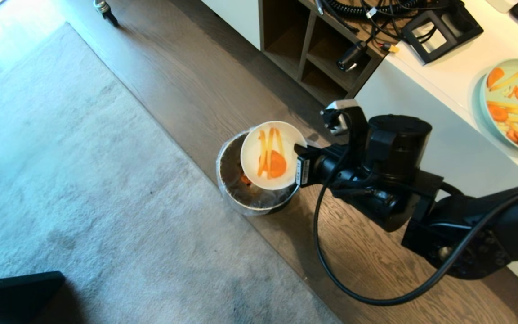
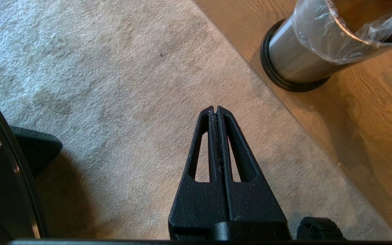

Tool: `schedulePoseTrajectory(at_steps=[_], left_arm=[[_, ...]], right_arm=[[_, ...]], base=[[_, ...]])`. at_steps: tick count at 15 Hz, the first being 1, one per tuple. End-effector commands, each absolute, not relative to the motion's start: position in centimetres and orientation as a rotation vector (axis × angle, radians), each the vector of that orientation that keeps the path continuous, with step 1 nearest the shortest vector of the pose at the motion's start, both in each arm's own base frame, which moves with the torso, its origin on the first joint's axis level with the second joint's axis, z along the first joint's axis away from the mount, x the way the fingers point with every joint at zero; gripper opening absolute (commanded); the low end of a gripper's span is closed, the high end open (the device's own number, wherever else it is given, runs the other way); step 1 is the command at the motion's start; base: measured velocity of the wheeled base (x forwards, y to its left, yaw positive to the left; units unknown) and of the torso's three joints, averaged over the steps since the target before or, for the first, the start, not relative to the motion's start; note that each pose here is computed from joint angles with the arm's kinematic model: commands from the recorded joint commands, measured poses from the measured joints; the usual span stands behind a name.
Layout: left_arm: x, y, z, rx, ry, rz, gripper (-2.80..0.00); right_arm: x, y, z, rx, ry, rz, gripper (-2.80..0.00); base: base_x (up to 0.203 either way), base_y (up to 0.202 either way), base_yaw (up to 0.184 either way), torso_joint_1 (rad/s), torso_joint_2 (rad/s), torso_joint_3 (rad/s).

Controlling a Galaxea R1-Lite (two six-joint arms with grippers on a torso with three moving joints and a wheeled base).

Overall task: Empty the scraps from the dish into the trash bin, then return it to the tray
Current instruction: Pour the leftover food from the bowl into the trash can

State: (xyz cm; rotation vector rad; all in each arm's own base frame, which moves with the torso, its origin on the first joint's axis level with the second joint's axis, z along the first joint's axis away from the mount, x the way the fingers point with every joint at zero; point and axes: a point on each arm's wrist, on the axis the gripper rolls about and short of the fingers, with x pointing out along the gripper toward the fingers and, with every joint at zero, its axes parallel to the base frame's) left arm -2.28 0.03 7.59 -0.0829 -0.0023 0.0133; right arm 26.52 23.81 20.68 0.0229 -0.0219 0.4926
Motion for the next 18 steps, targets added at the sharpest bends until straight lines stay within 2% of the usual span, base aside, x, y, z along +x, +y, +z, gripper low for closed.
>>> schedulePoseTrajectory(at_steps=[1,10,18], left_arm=[[-2.3,0.0,7.6,-0.084,-0.002,0.014,-2.80],[-2.3,0.0,7.6,-0.084,-0.004,0.014,-2.80],[-2.3,0.0,7.6,-0.084,-0.004,0.014,-2.80]], right_arm=[[27.3,24.6,18.5,-0.104,-0.077,0.488,-2.80],[29.0,24.0,18.3,-0.359,-0.196,0.420,-2.80],[30.5,24.4,20.0,-0.615,-0.358,0.328,-2.80]], base=[[0.000,0.000,0.000,0.000,0.00,0.000],[0.000,0.000,0.000,0.000,0.00,0.000],[0.000,0.000,0.000,0.000,0.00,0.000]])
